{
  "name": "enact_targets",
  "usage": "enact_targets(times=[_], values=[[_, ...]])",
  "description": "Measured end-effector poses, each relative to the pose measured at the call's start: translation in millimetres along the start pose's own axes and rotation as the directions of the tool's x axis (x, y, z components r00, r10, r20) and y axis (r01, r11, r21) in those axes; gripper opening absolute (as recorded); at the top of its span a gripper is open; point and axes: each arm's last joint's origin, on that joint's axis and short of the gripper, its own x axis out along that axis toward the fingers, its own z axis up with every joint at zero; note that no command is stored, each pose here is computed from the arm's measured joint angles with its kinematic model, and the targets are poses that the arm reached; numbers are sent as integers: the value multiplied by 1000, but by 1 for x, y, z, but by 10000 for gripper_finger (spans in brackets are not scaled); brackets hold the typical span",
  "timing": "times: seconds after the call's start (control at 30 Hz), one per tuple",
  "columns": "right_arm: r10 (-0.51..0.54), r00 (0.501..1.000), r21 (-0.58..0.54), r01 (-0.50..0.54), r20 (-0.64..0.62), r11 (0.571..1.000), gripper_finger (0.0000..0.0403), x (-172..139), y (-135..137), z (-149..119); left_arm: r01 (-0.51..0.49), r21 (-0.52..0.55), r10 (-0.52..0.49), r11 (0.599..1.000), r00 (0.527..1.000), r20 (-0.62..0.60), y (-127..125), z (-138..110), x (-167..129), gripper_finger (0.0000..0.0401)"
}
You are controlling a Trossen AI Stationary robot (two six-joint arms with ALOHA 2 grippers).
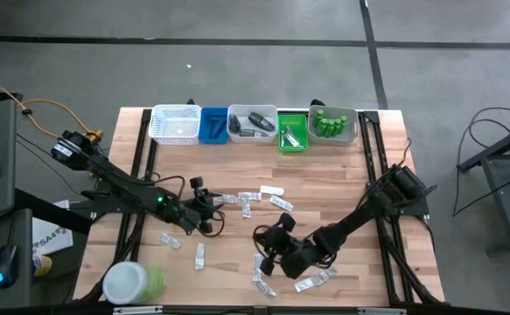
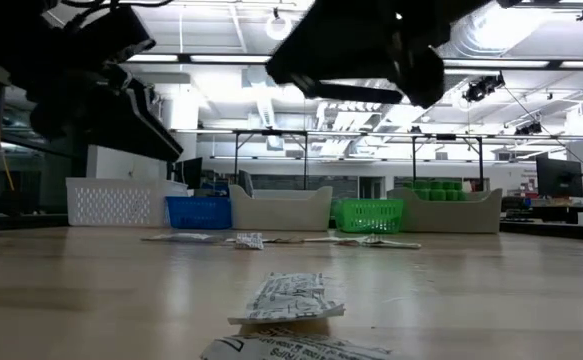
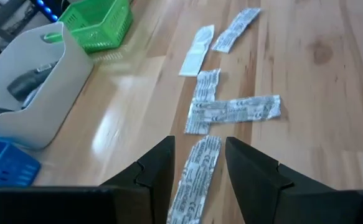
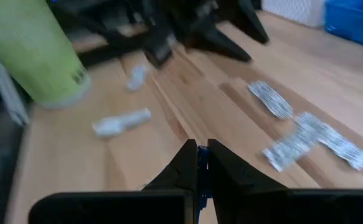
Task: Pick & Place Travel size toiletries
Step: Put the razor into the blue bin
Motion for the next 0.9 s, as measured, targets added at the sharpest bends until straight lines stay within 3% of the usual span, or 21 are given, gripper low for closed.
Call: enact_targets(times=[0.13, 0.4, 0.6, 0.9], values=[[26, 993, 48, -31, 113, 998, 13, -5, -16, -2, 8, 10, -8, 1000, 1000, 25, -1, 2, 0, 141], [197, 906, 137, -264, 375, 955, 13, -16, -62, -5, 63, -4, -63, 998, 991, 115, -3, 14, 0, 141], [344, 822, 54, -411, 453, 910, 13, -14, -84, 2, 74, 9, -75, 997, 973, 217, 3, 28, 4, 141], [546, 709, -68, -581, 447, 811, 13, 5, -106, 21, 154, 99, -179, 983, 919, 350, 22, 46, 16, 141]])
